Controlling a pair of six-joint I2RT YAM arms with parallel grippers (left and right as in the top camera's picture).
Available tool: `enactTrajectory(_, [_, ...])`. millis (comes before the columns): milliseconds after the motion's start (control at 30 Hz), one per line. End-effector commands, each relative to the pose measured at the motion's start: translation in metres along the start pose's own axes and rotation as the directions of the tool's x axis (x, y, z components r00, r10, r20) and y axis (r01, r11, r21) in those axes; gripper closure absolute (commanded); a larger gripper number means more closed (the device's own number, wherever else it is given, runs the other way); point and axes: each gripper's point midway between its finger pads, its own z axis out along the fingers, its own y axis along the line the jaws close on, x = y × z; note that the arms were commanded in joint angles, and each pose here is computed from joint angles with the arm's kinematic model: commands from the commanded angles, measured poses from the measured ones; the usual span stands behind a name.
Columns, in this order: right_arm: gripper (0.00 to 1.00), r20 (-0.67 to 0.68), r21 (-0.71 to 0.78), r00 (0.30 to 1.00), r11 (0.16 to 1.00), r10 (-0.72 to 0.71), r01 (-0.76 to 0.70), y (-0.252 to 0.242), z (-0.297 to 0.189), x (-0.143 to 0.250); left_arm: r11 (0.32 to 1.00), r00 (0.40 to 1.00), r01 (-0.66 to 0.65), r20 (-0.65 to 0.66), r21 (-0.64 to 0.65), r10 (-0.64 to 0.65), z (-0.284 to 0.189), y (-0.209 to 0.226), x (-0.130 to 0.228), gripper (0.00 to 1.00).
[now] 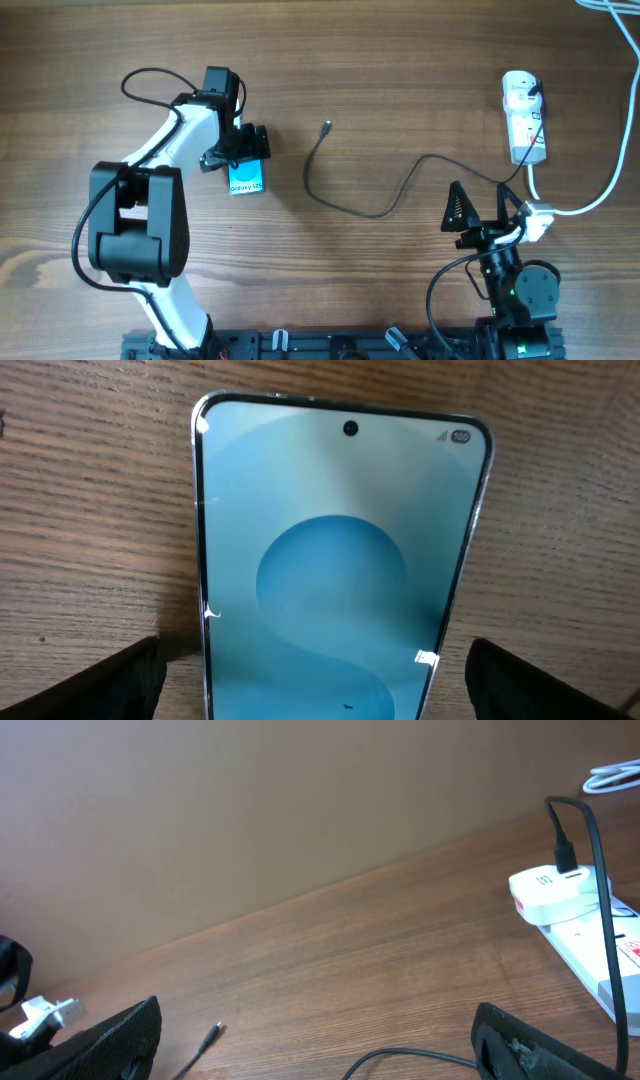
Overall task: Plug charger to phone and switch on socket
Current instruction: 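Close the left gripper on the phone's bottom edge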
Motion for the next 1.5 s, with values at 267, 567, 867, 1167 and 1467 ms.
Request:
enactTrajectory(267, [0.0, 0.011, 0.004, 1.0, 1.0, 0.006, -0.006, 0.0, 0.0, -0.002, 0.996, 0.993, -0.065, -0.105, -0.06, 0.059, 0.035, -0.006, 0.029, 0.08])
enactTrajectory(567, [0.0, 0.011, 0.004, 1.0, 1.0, 0.006, -0.006, 0.0, 0.0, -0.002, 0.998, 0.995, -0.013, -0.095, -0.063, 0.007, 0.036, -0.007, 0.027, 0.1])
enactTrajectory(867, [0.0, 0.011, 0.004, 1.0, 1.0, 0.006, -0.006, 0.0, 0.0, -0.002, 0.996, 0.996, -0.015, -0.09, -0.084, 0.007, 0.036, -0.003, 0.026, 0.1])
enactTrajectory(1167, [0.0, 0.011, 0.004, 1.0, 1.0, 0.006, -0.006, 0.0, 0.0, -0.002, 0.99, 0.995, -0.022, -0.096, -0.142, 0.008, 0.035, 0.008, 0.029, 0.11])
enactTrajectory(1467, [0.0, 0.01, 0.004, 1.0, 1.0, 0.006, -0.006, 0.0, 0.0, -0.002, 0.99, 0.995, -0.021, -0.097, -0.142, 0.007, 0.035, 0.008, 0.029, 0.23])
